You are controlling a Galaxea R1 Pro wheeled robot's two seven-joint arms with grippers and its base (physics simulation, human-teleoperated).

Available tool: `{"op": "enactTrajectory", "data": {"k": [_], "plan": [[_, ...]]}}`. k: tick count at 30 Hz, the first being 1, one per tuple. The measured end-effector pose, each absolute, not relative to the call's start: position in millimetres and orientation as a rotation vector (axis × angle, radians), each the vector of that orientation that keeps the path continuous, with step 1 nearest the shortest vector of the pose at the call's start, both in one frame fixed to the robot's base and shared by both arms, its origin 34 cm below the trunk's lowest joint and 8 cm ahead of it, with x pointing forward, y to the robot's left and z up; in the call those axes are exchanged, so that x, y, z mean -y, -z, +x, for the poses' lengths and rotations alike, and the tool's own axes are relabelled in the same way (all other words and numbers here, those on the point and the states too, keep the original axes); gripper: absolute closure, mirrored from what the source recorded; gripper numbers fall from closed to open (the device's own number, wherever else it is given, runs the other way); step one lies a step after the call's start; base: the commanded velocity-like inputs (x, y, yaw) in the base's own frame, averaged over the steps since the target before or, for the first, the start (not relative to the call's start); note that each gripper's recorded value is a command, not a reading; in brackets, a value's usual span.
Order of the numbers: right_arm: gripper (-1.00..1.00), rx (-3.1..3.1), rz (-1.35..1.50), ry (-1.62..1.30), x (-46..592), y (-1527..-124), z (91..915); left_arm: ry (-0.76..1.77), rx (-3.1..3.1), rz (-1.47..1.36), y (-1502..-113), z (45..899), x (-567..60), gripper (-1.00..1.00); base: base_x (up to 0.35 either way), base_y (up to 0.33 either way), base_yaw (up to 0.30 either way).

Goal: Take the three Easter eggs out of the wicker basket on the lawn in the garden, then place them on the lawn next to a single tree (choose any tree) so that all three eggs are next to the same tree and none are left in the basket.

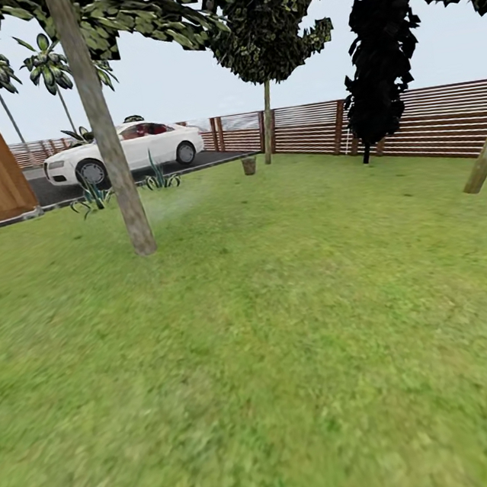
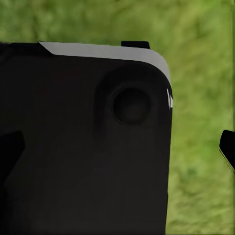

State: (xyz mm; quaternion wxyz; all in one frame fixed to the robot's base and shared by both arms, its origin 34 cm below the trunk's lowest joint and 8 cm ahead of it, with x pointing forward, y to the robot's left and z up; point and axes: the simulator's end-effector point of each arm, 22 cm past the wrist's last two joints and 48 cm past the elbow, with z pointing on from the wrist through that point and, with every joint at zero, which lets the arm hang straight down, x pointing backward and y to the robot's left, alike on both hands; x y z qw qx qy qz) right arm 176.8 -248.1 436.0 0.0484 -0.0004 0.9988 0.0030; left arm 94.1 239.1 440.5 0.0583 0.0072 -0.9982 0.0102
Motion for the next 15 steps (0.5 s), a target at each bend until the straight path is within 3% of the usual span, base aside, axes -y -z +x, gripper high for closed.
{"op": "enactTrajectory", "data": {"k": [15], "plan": [[-1.00,-3.046,-0.003,-0.003,251.3,-436.0,176.5,-0.032,3.025,0.022,-440.5,94.0,-238.7,-1.00,0.340,0.000,0.000]]}}
